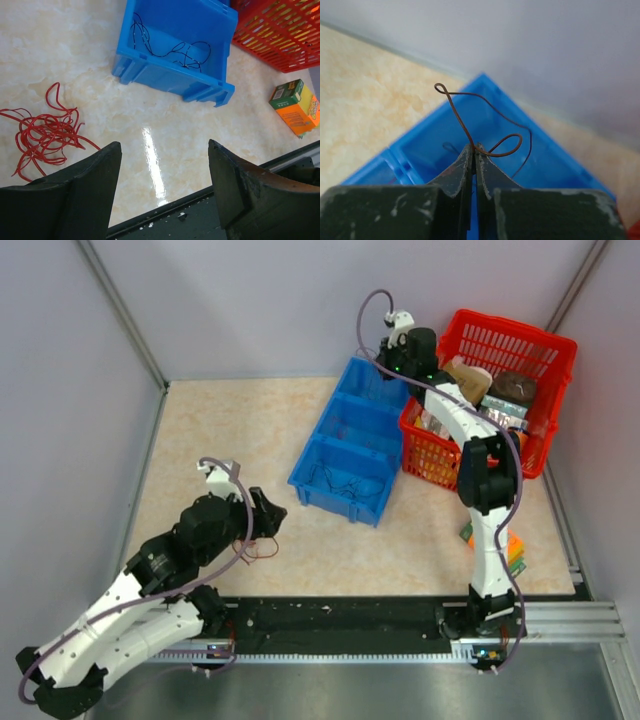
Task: Untangle the cables
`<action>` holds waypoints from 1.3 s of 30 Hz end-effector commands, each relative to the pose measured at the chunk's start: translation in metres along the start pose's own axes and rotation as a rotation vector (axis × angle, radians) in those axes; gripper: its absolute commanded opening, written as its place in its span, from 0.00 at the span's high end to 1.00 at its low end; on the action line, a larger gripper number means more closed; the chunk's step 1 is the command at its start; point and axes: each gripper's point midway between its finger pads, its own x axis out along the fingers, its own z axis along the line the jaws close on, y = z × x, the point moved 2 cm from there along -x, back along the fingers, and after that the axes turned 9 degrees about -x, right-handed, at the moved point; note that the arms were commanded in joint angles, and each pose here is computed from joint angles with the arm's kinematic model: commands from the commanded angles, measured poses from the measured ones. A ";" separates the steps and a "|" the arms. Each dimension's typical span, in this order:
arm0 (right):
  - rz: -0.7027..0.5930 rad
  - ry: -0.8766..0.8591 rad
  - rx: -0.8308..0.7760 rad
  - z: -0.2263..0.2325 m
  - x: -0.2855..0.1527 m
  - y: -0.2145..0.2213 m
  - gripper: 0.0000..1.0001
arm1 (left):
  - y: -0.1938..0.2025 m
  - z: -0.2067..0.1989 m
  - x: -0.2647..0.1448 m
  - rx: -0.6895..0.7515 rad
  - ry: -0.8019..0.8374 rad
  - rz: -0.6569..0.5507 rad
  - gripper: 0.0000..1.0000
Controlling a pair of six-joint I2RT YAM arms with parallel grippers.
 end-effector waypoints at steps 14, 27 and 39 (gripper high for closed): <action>0.214 0.270 -0.082 0.028 -0.093 -0.059 0.17 | -0.022 0.070 0.015 -0.392 -0.406 -0.021 0.17; 0.159 -0.468 0.141 0.360 -0.242 0.007 0.23 | 0.011 0.147 0.033 -0.605 -0.603 -0.055 0.16; 0.110 -0.611 0.132 0.440 -0.251 0.086 0.25 | 0.040 0.138 0.064 -0.589 -0.351 0.052 0.73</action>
